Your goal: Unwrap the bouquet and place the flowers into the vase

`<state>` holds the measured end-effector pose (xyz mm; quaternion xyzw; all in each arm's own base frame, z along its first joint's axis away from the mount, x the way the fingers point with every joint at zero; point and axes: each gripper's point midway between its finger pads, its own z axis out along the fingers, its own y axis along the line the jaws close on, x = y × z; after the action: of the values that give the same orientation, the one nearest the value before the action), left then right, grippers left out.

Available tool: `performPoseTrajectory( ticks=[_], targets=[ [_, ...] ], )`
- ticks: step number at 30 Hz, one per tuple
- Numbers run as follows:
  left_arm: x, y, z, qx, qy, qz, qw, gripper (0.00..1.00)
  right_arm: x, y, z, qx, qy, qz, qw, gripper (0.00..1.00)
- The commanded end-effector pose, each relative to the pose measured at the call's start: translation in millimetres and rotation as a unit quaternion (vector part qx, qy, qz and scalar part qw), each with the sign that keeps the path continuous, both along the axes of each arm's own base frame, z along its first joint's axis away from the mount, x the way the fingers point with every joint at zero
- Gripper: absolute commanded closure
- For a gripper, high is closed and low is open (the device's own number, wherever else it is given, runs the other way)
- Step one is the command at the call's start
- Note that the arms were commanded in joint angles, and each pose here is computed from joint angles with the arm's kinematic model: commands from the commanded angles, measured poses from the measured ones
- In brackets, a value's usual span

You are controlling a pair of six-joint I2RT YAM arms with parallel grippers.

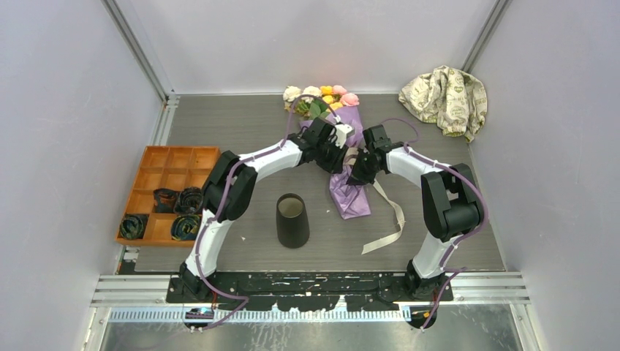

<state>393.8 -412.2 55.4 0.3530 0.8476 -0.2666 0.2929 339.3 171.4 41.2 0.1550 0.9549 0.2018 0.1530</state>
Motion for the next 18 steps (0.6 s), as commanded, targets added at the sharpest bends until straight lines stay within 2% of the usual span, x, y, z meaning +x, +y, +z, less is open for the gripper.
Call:
performPoseTrajectory(
  ticks=[1,6,13,18],
  targets=[
    [17.9,4.0,47.8,-0.016,-0.078,0.01,0.997,0.68,5.9,10.8,13.5,0.027,-0.017,0.008,0.999,0.91],
    [25.3,4.8,37.3,0.008,-0.078,0.01,0.997,0.68,5.7,14.1,16.1,0.036,-0.018,0.012,0.999,0.91],
    [22.8,6.1,54.7,-0.014,-0.092,0.018,0.995,0.68,2.0,13.1,3.3,0.031,0.001,0.014,0.999,0.91],
    [27.4,12.7,59.7,0.0,-0.114,0.023,0.993,0.66,1.8,17.4,1.0,0.045,0.007,0.008,0.999,0.83]
  ],
)
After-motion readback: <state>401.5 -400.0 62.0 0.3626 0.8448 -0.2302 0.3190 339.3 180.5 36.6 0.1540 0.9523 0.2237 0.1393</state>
